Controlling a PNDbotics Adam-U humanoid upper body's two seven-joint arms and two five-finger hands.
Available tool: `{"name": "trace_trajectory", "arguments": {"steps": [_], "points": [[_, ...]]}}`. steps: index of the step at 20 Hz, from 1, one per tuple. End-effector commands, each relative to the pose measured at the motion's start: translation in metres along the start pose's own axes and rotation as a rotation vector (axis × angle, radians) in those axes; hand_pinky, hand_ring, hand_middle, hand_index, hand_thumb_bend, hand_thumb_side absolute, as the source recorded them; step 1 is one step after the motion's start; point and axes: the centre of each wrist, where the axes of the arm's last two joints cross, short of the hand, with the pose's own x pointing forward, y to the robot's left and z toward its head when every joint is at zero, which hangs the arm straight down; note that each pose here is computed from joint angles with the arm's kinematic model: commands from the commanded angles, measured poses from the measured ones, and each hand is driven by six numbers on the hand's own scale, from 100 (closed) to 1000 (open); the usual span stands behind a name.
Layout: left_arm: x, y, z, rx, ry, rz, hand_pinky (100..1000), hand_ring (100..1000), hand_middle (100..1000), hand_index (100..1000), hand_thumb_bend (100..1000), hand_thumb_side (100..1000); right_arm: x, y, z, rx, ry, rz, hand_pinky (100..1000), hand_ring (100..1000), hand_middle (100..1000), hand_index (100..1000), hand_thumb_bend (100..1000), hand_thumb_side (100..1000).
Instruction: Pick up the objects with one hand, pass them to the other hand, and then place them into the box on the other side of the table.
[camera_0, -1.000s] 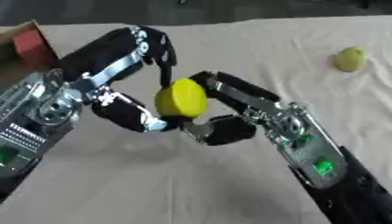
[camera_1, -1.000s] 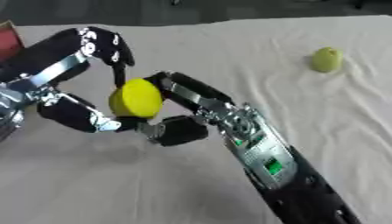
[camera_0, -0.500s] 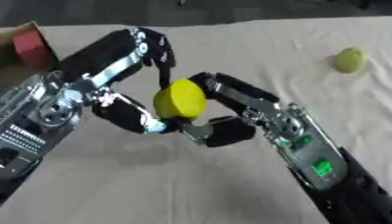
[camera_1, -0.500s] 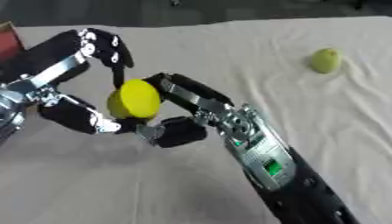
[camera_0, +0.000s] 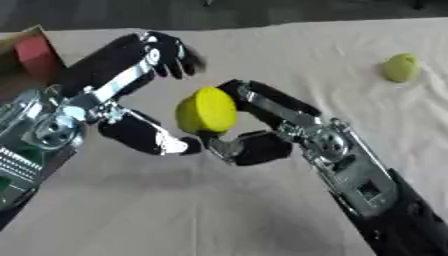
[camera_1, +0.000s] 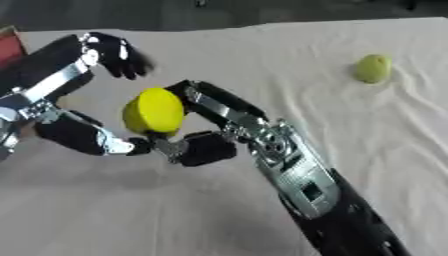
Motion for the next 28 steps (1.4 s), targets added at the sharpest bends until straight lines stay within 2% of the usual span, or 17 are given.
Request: {"name": "trace_trajectory", "arguments": {"steps": [1, 8, 10, 14, 28], "points": [[0.002, 0.014, 0.007, 0.041, 0.009, -0.024, 667, 648, 636, 799, 774, 164, 0.009, -0.006, 0.000, -0.010, -0.029, 0.017, 671, 577, 522, 660, 100, 239], [0.003, 0.016, 0.008, 0.049, 0.017, -0.023, 668, 649, 637, 795, 752, 150, 0.009, -0.006, -0.001, -0.002, -0.033, 0.018, 671, 578, 520, 657, 100, 236], [0.003, 0.015, 0.007, 0.048, 0.017, -0.019, 666, 647, 634, 776, 696, 150, 0.010, -0.006, -0.001, 0.001, -0.037, 0.019, 672, 581, 520, 657, 100, 236], [0.003, 0.013, 0.004, 0.038, 0.012, 0.001, 664, 645, 633, 744, 667, 149, 0.011, -0.006, -0.001, 0.006, -0.044, 0.019, 671, 584, 521, 656, 100, 238], [0.000, 0.003, -0.009, -0.027, -0.004, 0.009, 664, 649, 636, 726, 651, 151, 0.016, -0.005, -0.004, 0.021, -0.077, 0.011, 671, 585, 521, 656, 100, 235]]}}
